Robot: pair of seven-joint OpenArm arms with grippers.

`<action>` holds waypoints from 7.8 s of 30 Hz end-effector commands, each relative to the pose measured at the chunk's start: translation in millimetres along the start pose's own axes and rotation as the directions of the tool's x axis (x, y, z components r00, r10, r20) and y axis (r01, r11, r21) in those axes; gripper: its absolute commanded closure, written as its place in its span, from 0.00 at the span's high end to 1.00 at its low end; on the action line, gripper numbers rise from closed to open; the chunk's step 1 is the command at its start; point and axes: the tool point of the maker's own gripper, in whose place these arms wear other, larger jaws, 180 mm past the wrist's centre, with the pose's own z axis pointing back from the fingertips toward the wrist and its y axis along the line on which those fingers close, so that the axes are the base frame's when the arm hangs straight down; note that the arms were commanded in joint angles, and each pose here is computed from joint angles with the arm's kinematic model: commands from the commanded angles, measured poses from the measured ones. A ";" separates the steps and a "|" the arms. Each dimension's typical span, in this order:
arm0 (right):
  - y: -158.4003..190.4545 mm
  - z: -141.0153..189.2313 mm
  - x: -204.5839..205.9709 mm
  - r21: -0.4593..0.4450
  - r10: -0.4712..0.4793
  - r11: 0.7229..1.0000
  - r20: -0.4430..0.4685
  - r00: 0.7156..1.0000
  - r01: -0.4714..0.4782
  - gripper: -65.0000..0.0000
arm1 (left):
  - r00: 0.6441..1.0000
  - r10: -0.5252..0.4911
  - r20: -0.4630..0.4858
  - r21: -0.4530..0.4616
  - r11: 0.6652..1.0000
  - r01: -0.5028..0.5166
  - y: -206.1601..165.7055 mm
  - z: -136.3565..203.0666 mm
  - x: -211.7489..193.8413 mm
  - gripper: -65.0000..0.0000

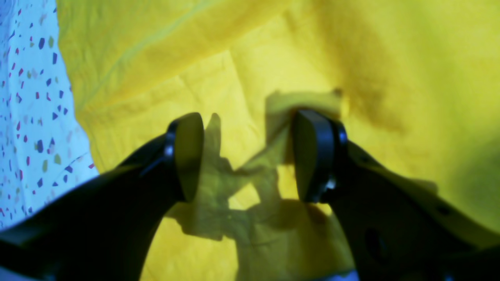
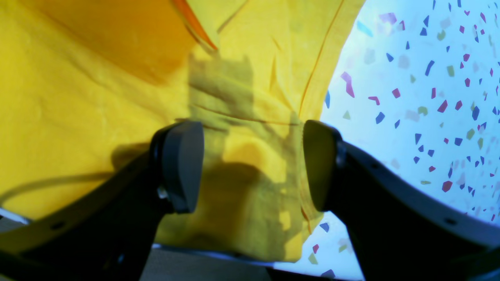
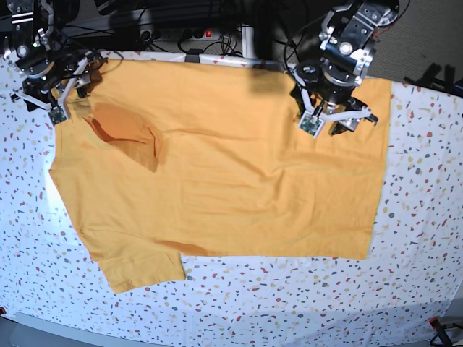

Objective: Fold the T-shirt properly

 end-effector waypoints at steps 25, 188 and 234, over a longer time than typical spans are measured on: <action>-20.0 5.2 18.6 -0.080 -0.004 0.997 0.070 0.998 0.009 0.59 | 0.959 -0.109 -0.262 0.133 0.980 0.148 31.5 5.5 -50.5 0.55; -64.1 -21.7 232.5 0.409 -0.440 0.869 0.384 0.811 0.278 0.59 | 0.902 -0.020 0.430 0.418 0.891 -0.179 252.0 -8.9 247.1 0.55; 45.3 -35.7 252.9 0.621 -0.541 0.728 0.260 0.800 0.291 0.59 | 0.412 0.886 0.211 -0.320 0.461 -0.828 219.9 -142.6 98.9 0.55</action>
